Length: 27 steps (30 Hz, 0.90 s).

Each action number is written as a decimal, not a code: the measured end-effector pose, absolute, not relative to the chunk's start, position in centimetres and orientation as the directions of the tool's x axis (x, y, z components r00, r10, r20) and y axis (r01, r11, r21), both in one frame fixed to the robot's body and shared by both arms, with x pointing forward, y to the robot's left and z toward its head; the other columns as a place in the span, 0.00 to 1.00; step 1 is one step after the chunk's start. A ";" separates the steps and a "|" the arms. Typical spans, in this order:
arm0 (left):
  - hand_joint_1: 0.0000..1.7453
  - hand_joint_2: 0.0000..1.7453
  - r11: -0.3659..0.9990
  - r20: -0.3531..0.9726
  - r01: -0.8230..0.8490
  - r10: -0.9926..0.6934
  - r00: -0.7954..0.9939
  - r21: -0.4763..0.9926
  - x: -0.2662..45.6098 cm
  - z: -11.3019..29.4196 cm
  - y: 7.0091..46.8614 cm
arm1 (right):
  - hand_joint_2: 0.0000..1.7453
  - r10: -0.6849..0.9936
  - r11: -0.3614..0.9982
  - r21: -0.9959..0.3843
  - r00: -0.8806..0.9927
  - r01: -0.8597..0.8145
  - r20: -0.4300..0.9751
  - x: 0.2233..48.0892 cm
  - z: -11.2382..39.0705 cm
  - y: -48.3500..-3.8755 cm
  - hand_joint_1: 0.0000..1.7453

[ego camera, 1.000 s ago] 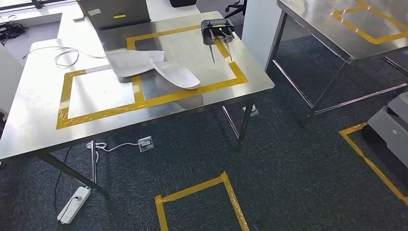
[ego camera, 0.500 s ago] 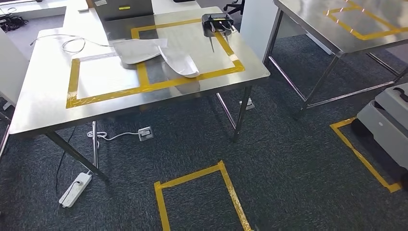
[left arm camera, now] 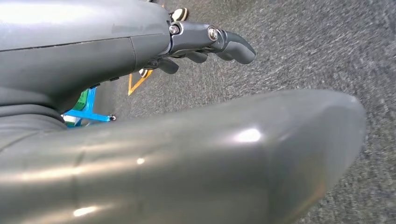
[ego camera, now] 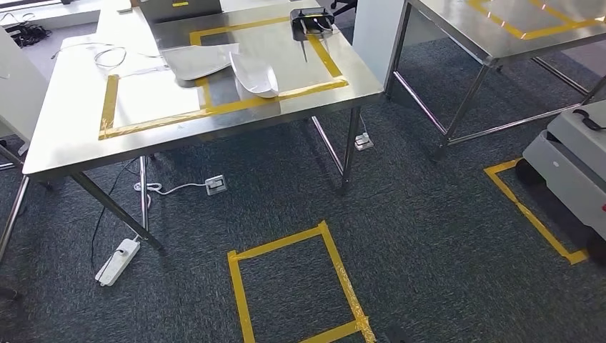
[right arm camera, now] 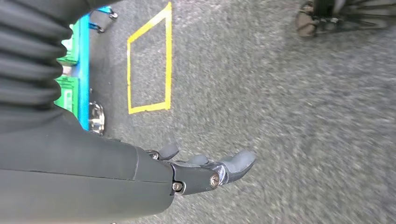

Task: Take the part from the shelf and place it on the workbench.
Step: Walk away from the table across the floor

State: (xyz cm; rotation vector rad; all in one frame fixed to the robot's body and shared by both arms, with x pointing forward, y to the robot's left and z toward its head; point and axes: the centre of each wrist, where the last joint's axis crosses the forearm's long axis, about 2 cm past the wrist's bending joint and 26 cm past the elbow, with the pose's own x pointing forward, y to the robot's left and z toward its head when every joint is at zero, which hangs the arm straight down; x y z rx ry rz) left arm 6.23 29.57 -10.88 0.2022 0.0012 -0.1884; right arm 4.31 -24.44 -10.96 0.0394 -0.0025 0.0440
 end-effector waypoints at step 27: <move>0.00 0.00 0.950 0.010 0.260 -0.266 0.964 0.171 7.7 -10.6 28.1 | 1.00 0.014 1.000 0.020 1.000 -0.014 0.027 4.3 -11.0 -24.4 0.00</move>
